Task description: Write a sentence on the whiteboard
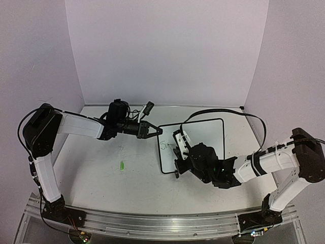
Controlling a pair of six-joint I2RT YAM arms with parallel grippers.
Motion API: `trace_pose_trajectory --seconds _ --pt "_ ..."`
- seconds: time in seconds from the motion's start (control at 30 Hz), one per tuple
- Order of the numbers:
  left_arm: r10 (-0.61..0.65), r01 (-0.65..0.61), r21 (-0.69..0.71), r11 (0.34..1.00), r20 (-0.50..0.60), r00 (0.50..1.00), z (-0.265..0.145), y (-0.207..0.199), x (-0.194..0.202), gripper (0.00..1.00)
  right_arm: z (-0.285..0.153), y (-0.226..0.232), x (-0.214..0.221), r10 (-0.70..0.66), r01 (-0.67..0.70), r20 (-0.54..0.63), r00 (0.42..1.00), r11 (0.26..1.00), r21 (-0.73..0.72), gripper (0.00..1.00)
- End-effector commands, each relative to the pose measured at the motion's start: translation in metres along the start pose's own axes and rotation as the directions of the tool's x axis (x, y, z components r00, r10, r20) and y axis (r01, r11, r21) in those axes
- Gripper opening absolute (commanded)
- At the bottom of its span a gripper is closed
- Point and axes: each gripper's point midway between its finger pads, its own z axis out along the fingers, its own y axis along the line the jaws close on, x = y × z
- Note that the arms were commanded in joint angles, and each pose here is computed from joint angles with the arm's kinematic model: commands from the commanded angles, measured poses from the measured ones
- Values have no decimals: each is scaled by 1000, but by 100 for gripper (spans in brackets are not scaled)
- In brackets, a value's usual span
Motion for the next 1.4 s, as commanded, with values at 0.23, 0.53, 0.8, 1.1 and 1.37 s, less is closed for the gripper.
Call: trace_pose_trajectory --seconds 0.23,0.53,0.8,1.1,1.37 --pt "-2 2 10 1000 -6 1000 -3 -14 -2 0 6 -12 -18 26 -29 44 999 997 75 0" --pt "2 -2 8 1000 -5 1000 -3 -15 -2 0 4 -19 -11 37 -39 20 999 994 106 0" --pt "5 -5 6 1000 -3 1000 -4 -15 -3 0 0 -17 3 41 -39 -20 999 996 81 0" --pt "5 -5 6 1000 -4 1000 -4 -15 -3 0 -2 -17 12 43 -40 -46 998 997 70 0" --pt "8 -8 7 1000 -3 1000 -4 -16 -4 0 -2 -12 16 38 -35 -64 997 998 48 0"
